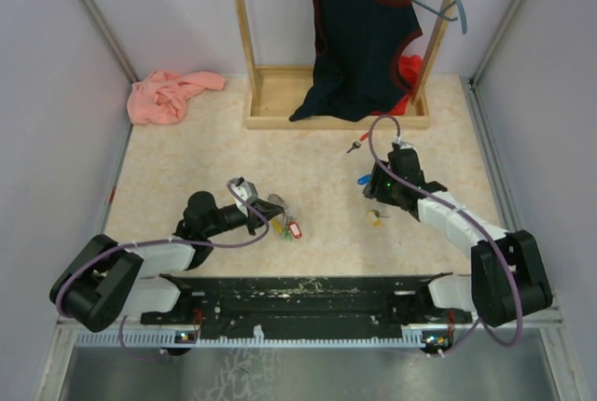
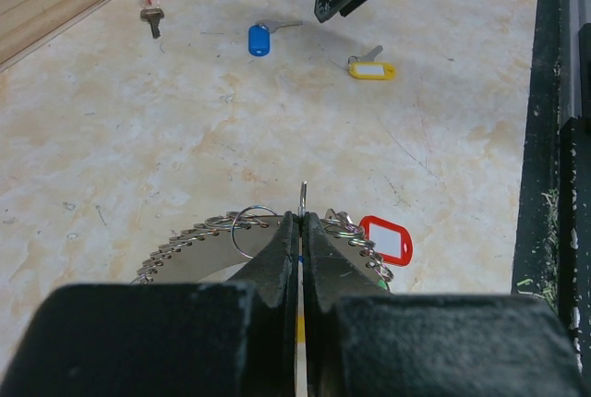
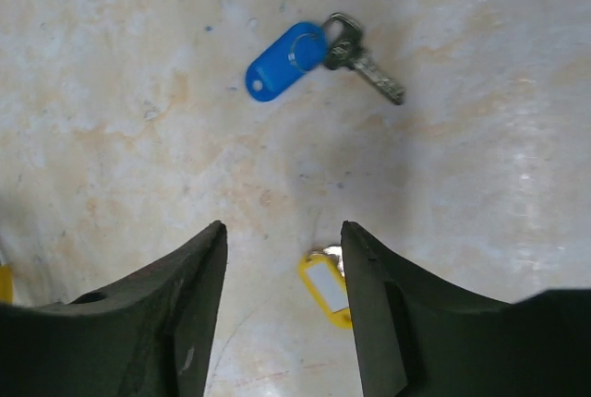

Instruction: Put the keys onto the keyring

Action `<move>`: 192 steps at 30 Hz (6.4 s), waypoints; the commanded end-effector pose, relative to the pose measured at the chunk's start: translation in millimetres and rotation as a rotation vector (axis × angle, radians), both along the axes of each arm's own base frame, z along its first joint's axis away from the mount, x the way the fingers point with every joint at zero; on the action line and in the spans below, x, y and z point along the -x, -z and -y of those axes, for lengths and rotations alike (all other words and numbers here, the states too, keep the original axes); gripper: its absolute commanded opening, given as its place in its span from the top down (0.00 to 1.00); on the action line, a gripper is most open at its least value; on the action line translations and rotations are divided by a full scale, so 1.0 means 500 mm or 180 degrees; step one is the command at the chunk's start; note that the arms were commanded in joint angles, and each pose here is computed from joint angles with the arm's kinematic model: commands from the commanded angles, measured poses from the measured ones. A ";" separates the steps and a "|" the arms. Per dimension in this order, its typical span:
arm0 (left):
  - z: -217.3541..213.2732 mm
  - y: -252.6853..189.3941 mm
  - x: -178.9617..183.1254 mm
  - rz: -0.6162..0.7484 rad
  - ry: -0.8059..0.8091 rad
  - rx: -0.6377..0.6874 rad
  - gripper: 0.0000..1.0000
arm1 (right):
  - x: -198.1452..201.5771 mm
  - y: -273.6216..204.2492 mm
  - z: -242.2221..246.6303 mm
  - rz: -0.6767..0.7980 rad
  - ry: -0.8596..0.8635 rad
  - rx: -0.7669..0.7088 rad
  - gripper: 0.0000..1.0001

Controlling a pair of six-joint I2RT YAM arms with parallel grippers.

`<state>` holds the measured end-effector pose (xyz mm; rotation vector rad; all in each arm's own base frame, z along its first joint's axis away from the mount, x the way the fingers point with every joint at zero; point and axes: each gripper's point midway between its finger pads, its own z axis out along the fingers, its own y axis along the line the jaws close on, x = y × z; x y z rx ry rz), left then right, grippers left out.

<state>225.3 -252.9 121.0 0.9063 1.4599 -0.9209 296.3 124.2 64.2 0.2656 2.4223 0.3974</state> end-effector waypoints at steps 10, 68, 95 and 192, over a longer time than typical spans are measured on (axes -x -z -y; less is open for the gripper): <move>0.013 -0.037 -0.003 0.0173 0.0141 0.0090 0.99 | 0.012 0.028 0.082 -0.0114 0.0022 0.0096 0.34; 0.024 -0.025 0.001 0.0098 0.0290 0.0021 0.99 | 0.038 0.055 0.009 -0.0637 -0.1048 -0.0030 0.78; 0.029 -0.032 0.010 0.0118 0.0399 0.0039 0.99 | 0.005 -0.077 -0.063 0.0542 -0.1795 0.0168 1.00; 0.045 -0.075 0.051 0.0857 0.1204 0.0131 0.99 | 0.201 -0.223 -0.383 0.3728 -0.4753 -0.0018 1.00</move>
